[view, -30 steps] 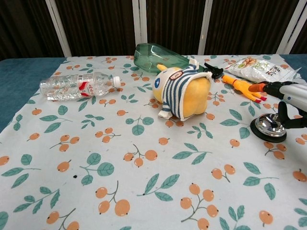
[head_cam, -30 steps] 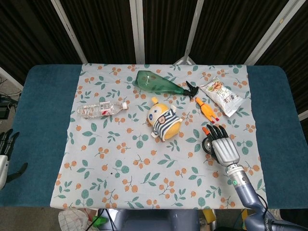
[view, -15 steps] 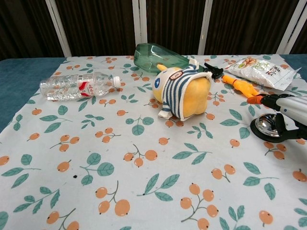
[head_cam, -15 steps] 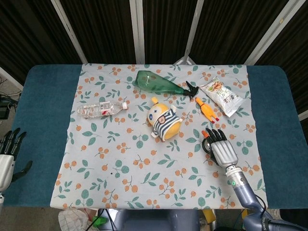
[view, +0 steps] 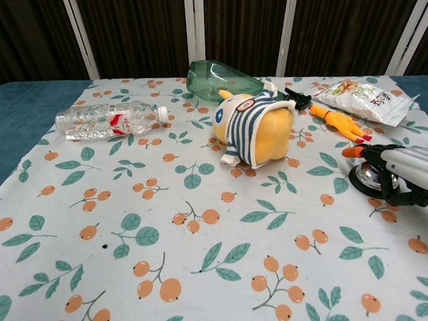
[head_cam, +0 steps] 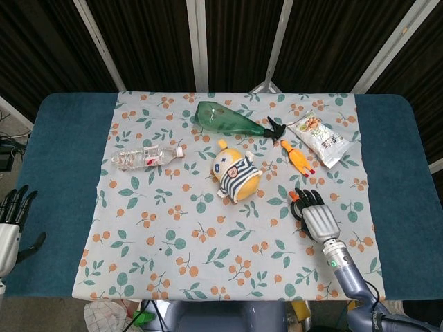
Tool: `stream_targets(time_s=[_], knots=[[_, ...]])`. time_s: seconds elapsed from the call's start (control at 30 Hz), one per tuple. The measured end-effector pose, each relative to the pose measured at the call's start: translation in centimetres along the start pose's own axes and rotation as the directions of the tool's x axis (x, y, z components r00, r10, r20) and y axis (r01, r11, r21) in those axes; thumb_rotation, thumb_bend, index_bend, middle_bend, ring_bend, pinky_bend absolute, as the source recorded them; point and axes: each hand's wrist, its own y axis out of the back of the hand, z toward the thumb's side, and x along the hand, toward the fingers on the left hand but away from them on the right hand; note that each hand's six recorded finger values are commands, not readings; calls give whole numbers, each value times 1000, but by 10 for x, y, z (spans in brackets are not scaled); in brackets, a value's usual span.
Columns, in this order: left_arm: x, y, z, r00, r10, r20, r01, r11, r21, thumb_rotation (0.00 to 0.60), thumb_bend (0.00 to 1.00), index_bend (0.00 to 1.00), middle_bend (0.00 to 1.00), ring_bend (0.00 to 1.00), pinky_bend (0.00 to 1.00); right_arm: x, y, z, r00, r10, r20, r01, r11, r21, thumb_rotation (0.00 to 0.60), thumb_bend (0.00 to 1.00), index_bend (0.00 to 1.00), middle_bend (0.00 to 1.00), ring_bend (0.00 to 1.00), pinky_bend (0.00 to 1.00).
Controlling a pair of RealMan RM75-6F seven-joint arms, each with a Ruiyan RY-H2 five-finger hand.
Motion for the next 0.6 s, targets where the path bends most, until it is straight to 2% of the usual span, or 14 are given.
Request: stream_targets(time_s=[0.33, 0.6], knots=[[-1, 1, -1, 1000, -3, -6, 3, 1000, -6, 600, 405, 47, 0, 27, 165, 4, 15, 7, 999, -51, -20, 51, 999, -6, 600, 1000, 83, 0, 0, 0], [-2, 2, -2, 1000, -1, -9, 1, 1000, -7, 600, 405, 47, 0, 27, 165, 1, -4, -2, 1000, 13, 15, -13, 1000, 4, 600, 1000, 84, 0, 0, 0]])
